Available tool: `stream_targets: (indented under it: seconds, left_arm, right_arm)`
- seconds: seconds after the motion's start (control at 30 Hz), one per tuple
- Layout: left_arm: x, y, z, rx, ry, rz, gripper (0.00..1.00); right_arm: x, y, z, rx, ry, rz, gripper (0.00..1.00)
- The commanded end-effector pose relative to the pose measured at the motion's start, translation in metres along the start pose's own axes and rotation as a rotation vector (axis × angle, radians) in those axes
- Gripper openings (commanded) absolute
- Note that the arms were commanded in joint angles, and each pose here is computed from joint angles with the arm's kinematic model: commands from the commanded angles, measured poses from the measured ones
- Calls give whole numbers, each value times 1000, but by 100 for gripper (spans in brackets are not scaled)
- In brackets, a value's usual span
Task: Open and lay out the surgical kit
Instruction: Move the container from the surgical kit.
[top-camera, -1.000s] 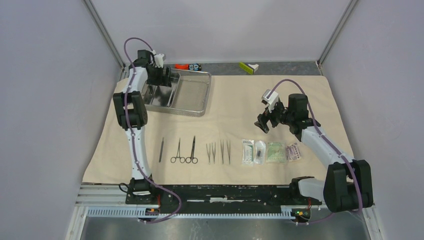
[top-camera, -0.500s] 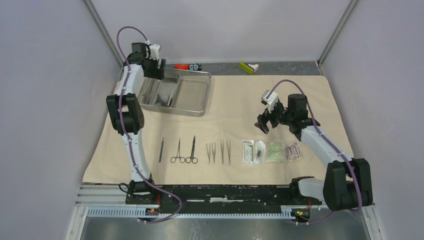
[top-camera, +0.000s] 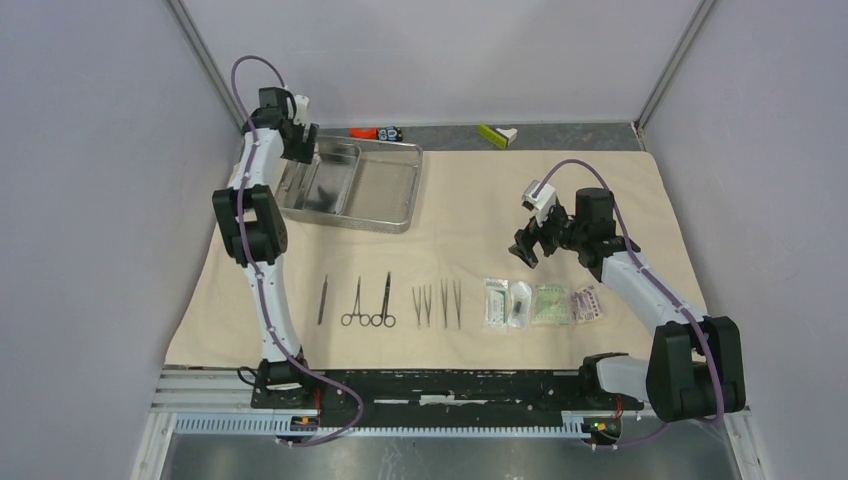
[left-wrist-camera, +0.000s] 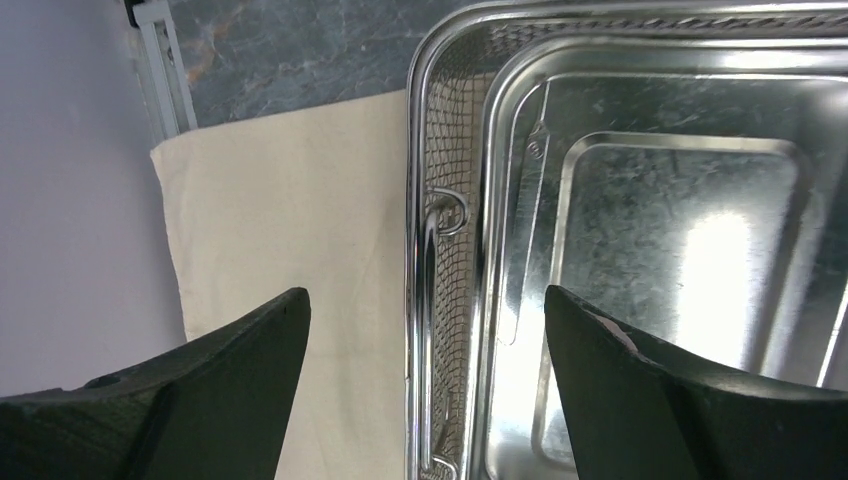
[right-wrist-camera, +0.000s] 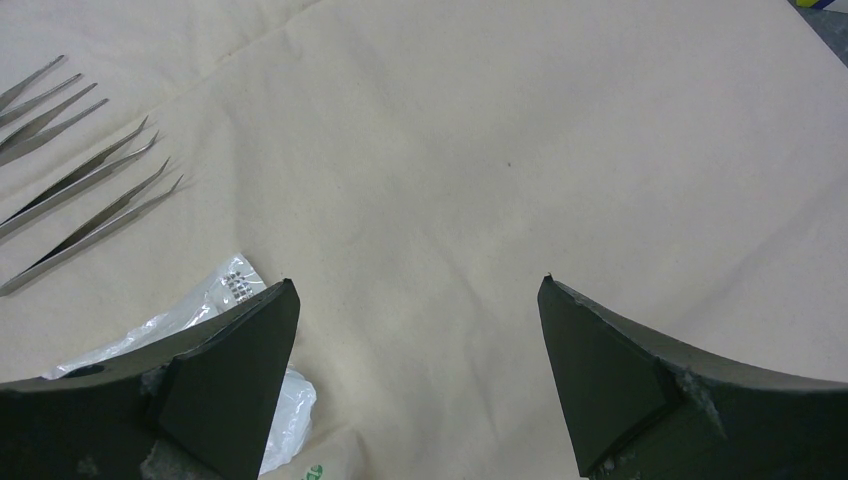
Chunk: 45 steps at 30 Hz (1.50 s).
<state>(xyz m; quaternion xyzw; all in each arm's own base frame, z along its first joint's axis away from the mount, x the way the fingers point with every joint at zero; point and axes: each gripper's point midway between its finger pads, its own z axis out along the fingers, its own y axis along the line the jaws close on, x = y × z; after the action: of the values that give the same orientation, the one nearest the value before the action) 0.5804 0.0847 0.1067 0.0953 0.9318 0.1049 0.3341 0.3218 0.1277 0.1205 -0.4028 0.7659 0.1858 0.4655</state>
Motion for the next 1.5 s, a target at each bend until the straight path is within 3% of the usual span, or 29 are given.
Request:
stream_targets:
  seconds: [0.0,0.13,0.27,0.47,0.7,1.23,1.47]
  left_arm:
    - [12,8,5,-7,44,-9,92]
    - [27,-1,10,31,76,-5,84]
    - [37,-9,6,72,94,-9,63]
    - [53,-23,-8,124,118,-26,41]
    - [77,-43,-28,189,141,-51,28]
    - [93,-70,-57,258,142,-28,18]
    - [96,-75,-66,260,148,-93,32]
  right_arm:
    - [-14,-7,-1,11,-31,-29,97]
    - [-14,-7,-1,10,-31,-26,97]
    - [-14,-6,-1,7,-30,-27,97]
    - [-14,-7,0,6,-30,-26,97]
    - [-14,-6,-1,5,-30,-28,97]
    - [-13,-5,0,-4,-30,-22,97]
    - [-13,-5,1,-6,-29,-21,97]
